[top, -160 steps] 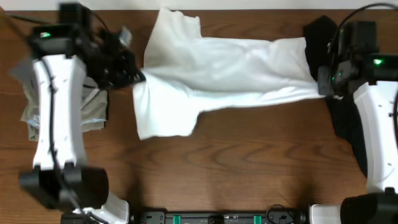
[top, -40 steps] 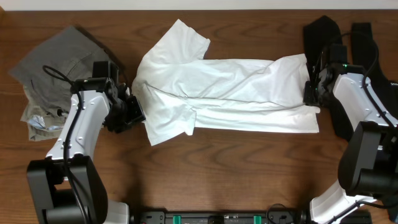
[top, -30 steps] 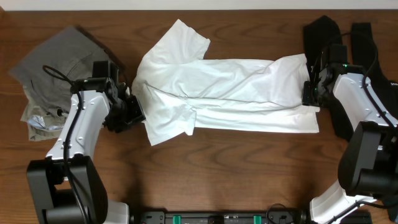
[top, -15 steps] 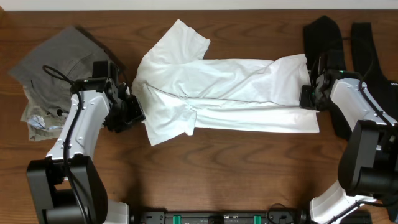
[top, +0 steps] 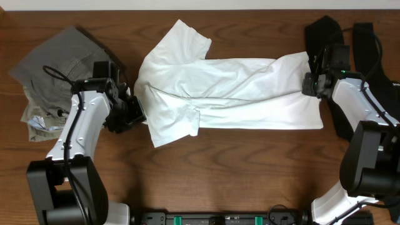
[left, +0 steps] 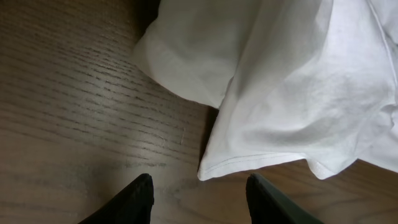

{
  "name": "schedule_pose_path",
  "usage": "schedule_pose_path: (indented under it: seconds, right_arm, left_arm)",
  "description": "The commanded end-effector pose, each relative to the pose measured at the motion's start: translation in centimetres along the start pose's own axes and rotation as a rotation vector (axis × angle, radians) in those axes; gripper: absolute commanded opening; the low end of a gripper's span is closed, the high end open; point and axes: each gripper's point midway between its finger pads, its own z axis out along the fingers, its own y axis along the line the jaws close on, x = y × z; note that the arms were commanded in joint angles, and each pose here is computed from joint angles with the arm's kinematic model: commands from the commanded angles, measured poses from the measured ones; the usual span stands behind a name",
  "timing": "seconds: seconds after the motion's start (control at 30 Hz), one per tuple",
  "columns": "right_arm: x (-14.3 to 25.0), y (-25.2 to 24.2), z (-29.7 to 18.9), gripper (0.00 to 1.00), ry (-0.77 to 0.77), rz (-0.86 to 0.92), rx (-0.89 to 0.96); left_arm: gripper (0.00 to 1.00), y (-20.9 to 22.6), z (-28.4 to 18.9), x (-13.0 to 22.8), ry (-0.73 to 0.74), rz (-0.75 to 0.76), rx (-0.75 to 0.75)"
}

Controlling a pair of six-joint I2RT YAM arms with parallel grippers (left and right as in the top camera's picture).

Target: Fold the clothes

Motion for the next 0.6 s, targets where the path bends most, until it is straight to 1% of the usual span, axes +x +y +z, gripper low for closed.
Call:
schedule_pose_path:
  seconds: [0.0, 0.03, 0.07, 0.27, 0.37, 0.5, 0.57]
  right_arm:
    - [-0.3, -0.3, -0.1, 0.39, 0.002, 0.023, 0.006]
    - [0.0, -0.3, -0.1, 0.47, 0.013, 0.022, 0.008]
    - [0.3, -0.4, -0.1, 0.49, 0.025, 0.021, 0.009]
    - [2.4, -0.5, -0.2, 0.51, 0.111, 0.015, 0.017]
    - [3.4, -0.6, -0.4, 0.50, 0.153, 0.012, 0.021]
    - [5.1, -0.8, -0.5, 0.50, 0.218, 0.008, 0.027]
    - [5.7, -0.8, -0.5, 0.50, 0.237, 0.007, 0.029]
  left_arm:
    - [0.50, 0.3, 0.4, 0.2, 0.015, -0.008, -0.008]
    - [0.51, 0.3, 0.4, 0.2, 0.015, -0.008, -0.008]
    - [0.51, 0.3, 0.4, 0.2, 0.015, -0.008, -0.008]
    - [0.51, 0.3, 0.4, 0.2, 0.016, -0.008, -0.008]
    - [0.51, 0.3, 0.4, 0.4, 0.022, -0.010, -0.010]
    - [0.51, 0.5, 0.4, 1.1, 0.053, -0.017, -0.019]
    - [0.51, 0.3, 0.3, 1.6, 0.074, -0.021, -0.001]
